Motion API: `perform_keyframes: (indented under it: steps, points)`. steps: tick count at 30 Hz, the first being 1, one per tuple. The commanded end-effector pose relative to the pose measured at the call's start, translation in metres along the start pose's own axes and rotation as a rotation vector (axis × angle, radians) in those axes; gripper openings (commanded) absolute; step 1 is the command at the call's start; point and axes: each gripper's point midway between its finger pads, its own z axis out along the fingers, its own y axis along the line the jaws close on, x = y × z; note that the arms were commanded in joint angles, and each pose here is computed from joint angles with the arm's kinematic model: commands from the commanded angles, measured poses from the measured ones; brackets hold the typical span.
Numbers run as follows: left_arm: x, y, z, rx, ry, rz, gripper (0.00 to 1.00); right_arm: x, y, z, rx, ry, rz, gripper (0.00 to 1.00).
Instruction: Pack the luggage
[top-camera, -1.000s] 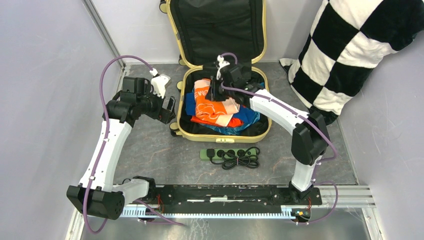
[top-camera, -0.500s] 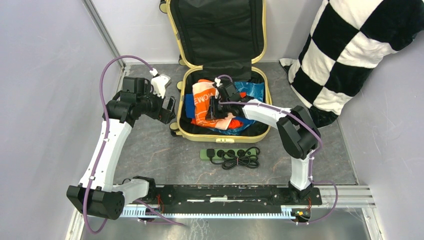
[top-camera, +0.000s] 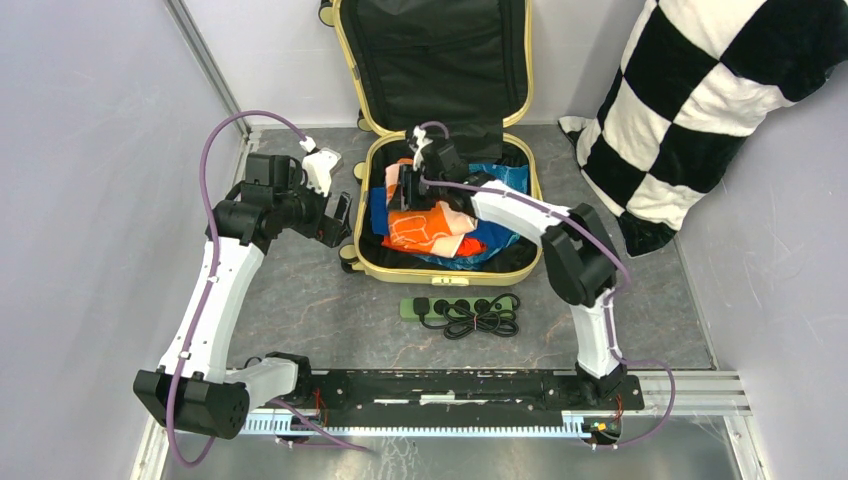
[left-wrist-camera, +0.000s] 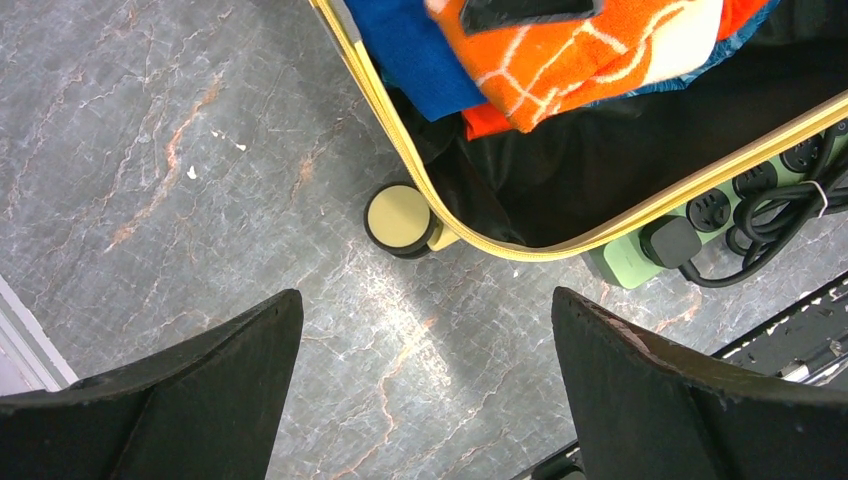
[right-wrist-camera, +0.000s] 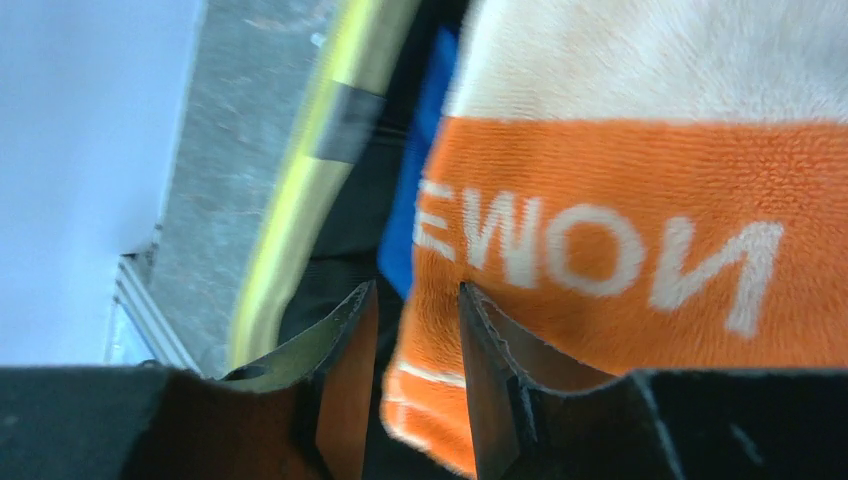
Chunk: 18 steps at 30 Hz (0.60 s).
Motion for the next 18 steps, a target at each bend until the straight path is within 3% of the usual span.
perform_keyframes:
  steps: [1,5,7,11,14,18]
  points:
    - [-0.005,0.001,0.003,0.013,-0.028,0.038,1.0,0.061,-0.045,0.04,0.047,0.142,0.068,0.41]
    - [-0.001,0.004,0.008,0.002,-0.017,0.044,1.0,0.08,-0.06,0.051,0.056,0.168,0.076,0.42]
    - [0.0,0.004,0.01,0.005,-0.013,0.042,1.0,0.074,-0.052,0.051,0.028,0.16,0.057,0.49]
    - [0.0,0.004,0.013,0.011,-0.01,0.04,1.0,0.033,-0.021,0.029,-0.03,0.103,-0.018,0.59]
    - [0.0,0.003,0.013,0.016,-0.012,0.036,1.0,-0.005,0.0,0.003,-0.085,0.024,-0.04,0.6]
    - [-0.001,0.003,0.014,0.018,-0.017,0.031,1.0,-0.023,-0.009,-0.009,-0.079,-0.007,-0.024,0.6]
